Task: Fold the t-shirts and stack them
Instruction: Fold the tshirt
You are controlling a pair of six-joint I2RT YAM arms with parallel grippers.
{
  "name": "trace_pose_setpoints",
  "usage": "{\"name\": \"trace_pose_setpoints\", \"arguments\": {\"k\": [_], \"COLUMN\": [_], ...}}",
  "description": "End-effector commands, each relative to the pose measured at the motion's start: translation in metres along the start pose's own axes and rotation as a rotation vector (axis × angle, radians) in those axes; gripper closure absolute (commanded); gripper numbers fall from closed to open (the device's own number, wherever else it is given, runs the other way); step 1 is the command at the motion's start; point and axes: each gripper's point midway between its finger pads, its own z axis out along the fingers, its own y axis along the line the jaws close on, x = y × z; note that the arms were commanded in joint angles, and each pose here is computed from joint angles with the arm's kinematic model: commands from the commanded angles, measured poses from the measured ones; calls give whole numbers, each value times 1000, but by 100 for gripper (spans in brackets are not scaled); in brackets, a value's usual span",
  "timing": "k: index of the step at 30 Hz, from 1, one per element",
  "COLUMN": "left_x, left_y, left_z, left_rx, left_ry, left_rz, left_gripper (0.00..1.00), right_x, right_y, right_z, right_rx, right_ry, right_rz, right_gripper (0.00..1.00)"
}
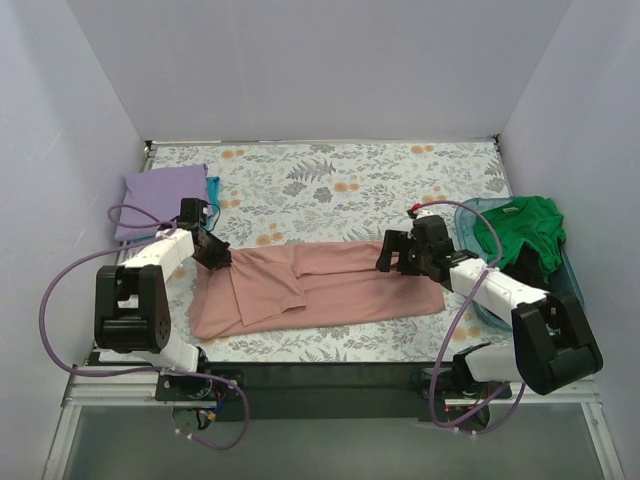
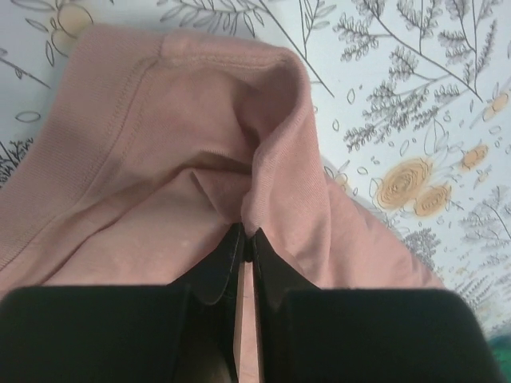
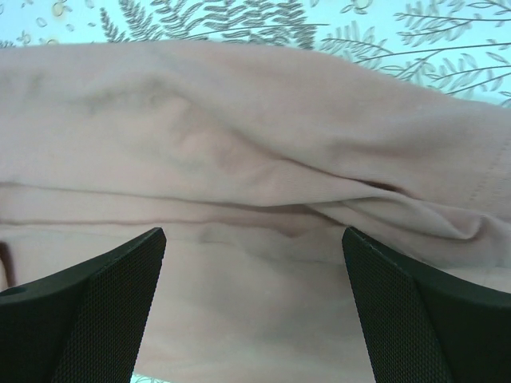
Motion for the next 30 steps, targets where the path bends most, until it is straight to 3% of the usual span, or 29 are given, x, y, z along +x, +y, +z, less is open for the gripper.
{"name": "trace_pose_setpoints", "arguments": {"k": [1, 7, 13, 15, 16, 18, 19, 20, 23, 30], "left_x": [-27, -64, -79, -79, -80, -83, -84, -83, -85, -79], "left_y": [-7, -7, 3, -1, -3, -2, -3, -7, -18, -29], "left_z": [-2, 1, 8, 10, 9, 7, 5, 2, -11, -47], "left_rx": [-43, -135, -197, -180, -172, -189, -189, -169, -114, -25], "left_ry": [-82, -132, -107, -96, -101, -108, -108, -103, -115, -177], "left_rz": [-7, -29, -25, -15, -12, -13, -16, -13, -11, -30], "left_gripper": [100, 100, 98, 86, 69, 48, 31, 25, 19, 14], "right_x": [-5, 6, 12, 13, 9, 4, 1, -1, -6, -44], "right_y": [-15, -25, -30, -29, -26, -20, -14, -11, 5, 14], "right_z": [2, 4, -1, -4, -7, -12, -19, -23, -41, -69], "right_rx": [32, 53, 68, 60, 49, 21, -1, -19, -90, -69], "right_ry": [-16, 12, 8, 5, -10, -19, -29, -35, -44, -140], "right_rz": [16, 24, 30, 30, 28, 17, 7, -2, -25, -61], "right_gripper": [2, 2, 2, 2, 2, 2, 1, 2, 2, 2]}}
